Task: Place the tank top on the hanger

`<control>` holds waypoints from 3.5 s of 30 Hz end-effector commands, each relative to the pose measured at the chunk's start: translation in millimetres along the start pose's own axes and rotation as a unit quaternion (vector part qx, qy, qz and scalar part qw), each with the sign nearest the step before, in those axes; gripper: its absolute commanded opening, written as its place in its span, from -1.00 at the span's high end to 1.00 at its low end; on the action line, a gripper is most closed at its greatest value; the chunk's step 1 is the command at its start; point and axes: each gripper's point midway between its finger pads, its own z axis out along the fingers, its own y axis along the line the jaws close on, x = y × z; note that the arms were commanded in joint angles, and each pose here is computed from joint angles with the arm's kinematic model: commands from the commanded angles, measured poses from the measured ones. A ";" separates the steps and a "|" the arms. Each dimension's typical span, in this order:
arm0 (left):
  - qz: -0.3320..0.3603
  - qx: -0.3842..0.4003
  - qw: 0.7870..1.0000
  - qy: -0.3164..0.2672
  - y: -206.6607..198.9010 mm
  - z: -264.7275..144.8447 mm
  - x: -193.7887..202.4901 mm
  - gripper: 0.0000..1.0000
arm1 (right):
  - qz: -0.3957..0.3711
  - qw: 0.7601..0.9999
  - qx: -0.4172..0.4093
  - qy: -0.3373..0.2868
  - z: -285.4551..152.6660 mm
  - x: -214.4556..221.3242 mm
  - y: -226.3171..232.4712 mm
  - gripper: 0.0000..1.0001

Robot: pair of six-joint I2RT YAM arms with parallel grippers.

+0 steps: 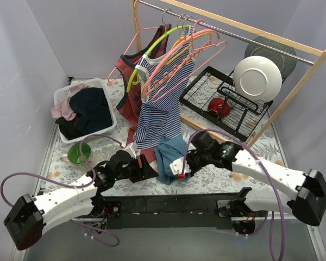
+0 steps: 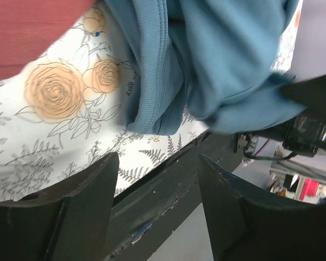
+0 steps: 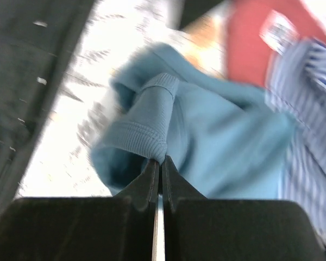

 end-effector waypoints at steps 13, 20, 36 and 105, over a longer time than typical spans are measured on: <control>0.080 0.026 0.995 0.052 -23.3 38.0 -3.8 0.11 | 0.215 0.936 0.265 0.092 -105.5 99.3 -36.3 0.97; 0.091 0.060 0.993 0.043 -46.2 35.4 -12.0 0.24 | 0.275 0.904 0.317 0.086 -119.2 119.8 -43.4 0.97; 0.136 -0.025 0.988 0.071 -10.8 51.6 -1.8 0.20 | 0.306 0.906 0.289 0.047 -108.9 118.8 -43.1 0.97; 0.332 0.092 0.918 -0.198 -179.5 -98.4 -129.8 -0.86 | 0.290 0.917 0.243 -0.129 -142.8 23.0 -77.2 -0.63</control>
